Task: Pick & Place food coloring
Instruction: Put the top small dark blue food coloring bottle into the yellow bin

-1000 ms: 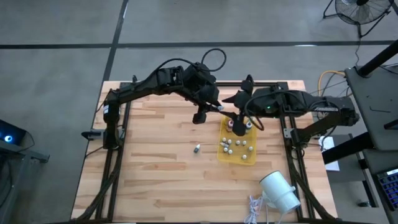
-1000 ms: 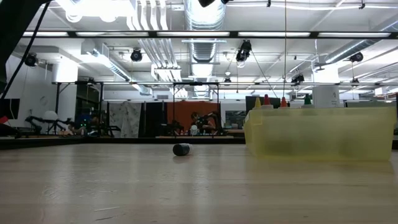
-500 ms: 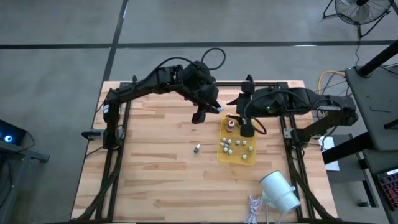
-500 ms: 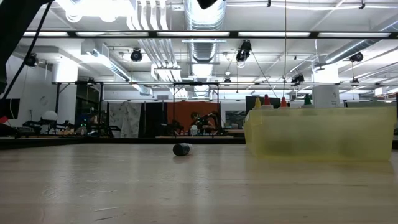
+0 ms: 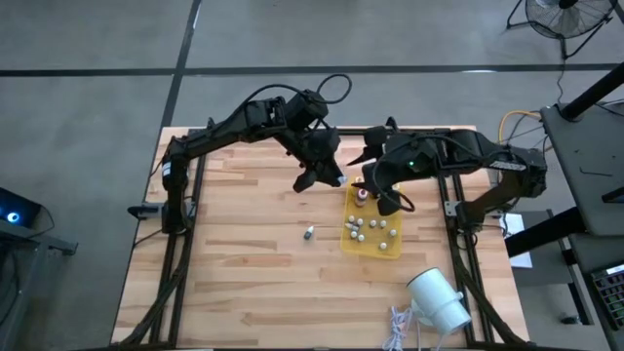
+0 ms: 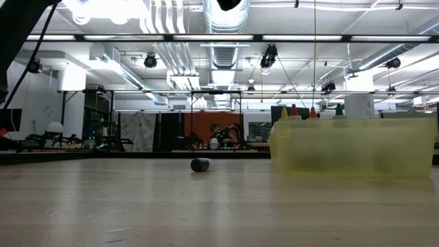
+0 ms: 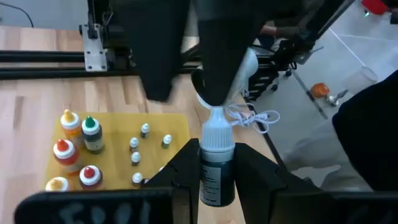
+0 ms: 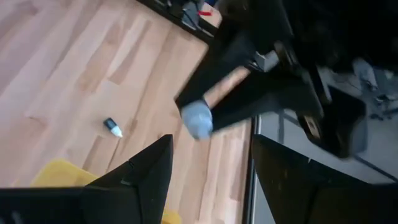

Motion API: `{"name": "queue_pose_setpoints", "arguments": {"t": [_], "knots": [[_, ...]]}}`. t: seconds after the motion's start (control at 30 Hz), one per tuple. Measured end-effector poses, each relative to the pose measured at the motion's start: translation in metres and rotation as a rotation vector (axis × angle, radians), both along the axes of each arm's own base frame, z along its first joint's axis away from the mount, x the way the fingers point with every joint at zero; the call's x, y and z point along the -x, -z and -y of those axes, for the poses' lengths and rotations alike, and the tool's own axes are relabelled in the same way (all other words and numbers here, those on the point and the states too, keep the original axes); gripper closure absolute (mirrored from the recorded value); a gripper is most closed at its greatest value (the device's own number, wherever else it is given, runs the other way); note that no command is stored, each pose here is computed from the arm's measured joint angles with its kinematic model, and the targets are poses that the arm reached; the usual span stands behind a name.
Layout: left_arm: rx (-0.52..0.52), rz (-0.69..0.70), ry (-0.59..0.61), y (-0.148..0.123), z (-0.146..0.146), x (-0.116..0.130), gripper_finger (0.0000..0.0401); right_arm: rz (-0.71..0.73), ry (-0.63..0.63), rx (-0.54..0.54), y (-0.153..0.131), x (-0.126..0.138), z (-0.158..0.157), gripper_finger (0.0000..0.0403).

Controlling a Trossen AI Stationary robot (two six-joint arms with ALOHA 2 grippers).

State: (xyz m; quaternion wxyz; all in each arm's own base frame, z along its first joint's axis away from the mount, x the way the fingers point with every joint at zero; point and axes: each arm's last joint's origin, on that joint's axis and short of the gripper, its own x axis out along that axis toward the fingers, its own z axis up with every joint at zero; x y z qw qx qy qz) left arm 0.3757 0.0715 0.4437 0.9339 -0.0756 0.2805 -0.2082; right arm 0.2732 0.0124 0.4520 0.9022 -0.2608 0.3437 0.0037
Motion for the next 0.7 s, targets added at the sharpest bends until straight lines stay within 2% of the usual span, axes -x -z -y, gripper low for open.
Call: {"name": "queue_pose_setpoints", "arguments": {"t": [0.37,0.7], "knots": [[0.041,0.003,0.033,0.0,0.0,0.0,0.0343,-0.031,-0.075,-0.026,-0.006,-0.021,-0.004,0.0195],[0.083,0.003,0.058,-0.001,-0.003,0.002,0.0343,-0.034,-0.114,-0.021,-0.005,-0.022,-0.012,0.0198]]}}
